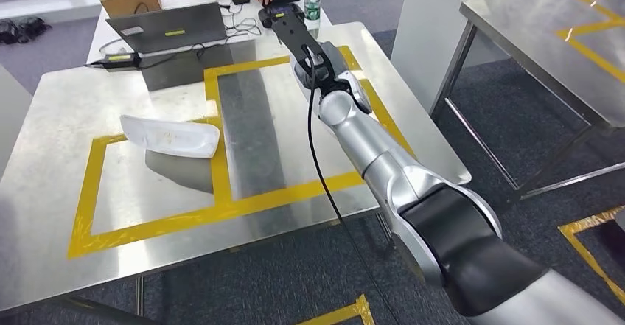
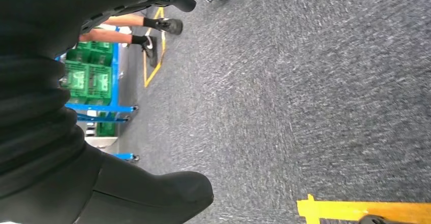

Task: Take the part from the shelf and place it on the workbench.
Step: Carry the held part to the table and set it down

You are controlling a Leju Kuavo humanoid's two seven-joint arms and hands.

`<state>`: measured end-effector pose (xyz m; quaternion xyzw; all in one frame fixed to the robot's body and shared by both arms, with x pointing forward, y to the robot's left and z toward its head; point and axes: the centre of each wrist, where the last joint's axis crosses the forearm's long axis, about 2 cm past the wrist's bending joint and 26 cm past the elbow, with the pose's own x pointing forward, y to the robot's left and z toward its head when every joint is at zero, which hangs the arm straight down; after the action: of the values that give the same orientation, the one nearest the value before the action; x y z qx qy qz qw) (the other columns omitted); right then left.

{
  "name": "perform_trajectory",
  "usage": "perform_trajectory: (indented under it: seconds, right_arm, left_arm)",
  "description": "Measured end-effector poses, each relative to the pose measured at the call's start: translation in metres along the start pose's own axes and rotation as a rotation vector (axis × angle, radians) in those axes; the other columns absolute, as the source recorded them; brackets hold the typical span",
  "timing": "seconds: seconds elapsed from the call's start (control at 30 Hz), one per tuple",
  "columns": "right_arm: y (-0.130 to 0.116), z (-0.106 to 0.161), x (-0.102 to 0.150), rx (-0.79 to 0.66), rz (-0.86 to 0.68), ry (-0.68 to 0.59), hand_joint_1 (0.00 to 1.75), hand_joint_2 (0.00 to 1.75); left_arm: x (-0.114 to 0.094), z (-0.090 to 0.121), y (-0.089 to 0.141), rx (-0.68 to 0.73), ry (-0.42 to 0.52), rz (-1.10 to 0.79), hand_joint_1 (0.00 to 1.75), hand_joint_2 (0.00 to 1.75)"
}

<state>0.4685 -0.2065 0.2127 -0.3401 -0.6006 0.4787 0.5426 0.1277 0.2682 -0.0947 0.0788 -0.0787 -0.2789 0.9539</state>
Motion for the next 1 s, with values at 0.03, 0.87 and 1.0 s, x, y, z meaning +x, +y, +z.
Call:
perform_trajectory:
  seconds: [0.03, 0.87, 1.0]
  right_arm:
    - [0.0, 0.0, 0.0, 0.0, 0.001, 0.001, 1.75, 1.75]
    - [0.006, 0.004, -0.011, 0.02, 0.019, 0.031, 0.0, 0.0]
    - [0.005, 0.004, -0.011, 0.016, 0.02, 0.032, 0.0, 0.0]
  left_arm:
    - [0.0, 0.0, 0.0, 0.0, -0.001, -0.001, 0.0, 1.75]
    - [0.001, 0.001, -0.004, -0.004, 0.0, -0.032, 0.0, 0.0]
    - [0.001, 0.001, -0.005, -0.006, 0.013, -0.033, 0.0, 0.0]
